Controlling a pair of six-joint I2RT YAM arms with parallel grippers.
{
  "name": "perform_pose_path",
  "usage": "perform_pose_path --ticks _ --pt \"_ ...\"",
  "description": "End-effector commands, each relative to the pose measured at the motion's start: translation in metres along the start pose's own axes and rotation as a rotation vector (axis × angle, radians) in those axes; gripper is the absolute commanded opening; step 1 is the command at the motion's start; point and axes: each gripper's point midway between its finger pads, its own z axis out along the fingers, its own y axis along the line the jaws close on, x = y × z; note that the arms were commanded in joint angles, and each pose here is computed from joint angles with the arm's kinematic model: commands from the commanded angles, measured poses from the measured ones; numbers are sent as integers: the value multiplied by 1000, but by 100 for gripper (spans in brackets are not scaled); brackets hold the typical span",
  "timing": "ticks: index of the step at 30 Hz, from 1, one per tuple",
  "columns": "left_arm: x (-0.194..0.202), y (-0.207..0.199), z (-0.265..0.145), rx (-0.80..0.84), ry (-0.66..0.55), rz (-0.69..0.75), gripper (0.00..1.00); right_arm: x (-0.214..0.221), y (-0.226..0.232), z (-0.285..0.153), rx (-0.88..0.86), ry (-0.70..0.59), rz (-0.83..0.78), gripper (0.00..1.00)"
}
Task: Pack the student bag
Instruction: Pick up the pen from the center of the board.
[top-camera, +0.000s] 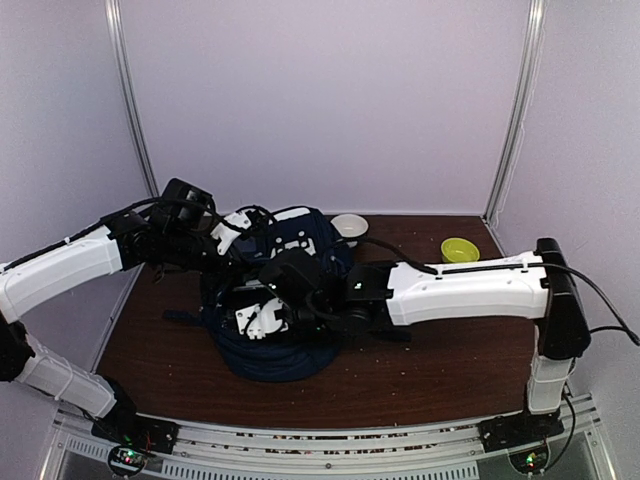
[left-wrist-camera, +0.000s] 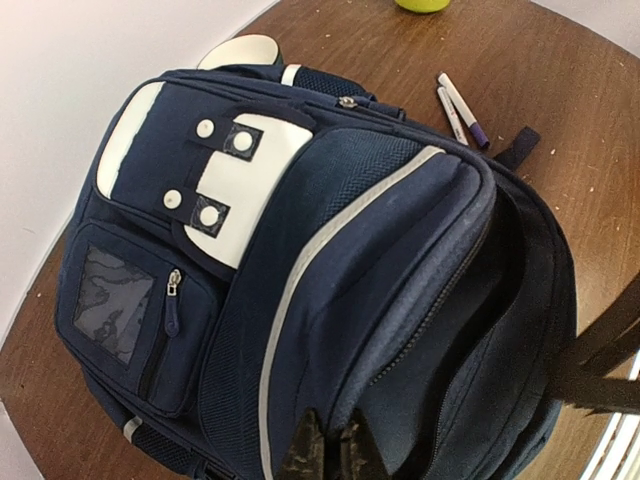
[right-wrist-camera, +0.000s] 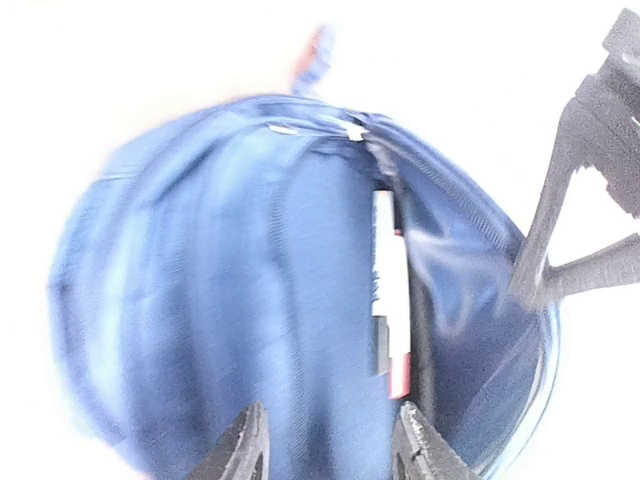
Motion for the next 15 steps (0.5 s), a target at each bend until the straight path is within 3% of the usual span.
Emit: perform_pose_path --ticks 1,8,15 --pt "-25 17 -10 -67 -77 -20 0 14 44 -39 -239 -45 103 42" --pt "-23 18 -8 -68 -67 -23 0 76 101 -84 -447 34 145 36" --pt "-24 15 -6 -52 -66 -23 0 173 101 -93 -514 205 324 30"
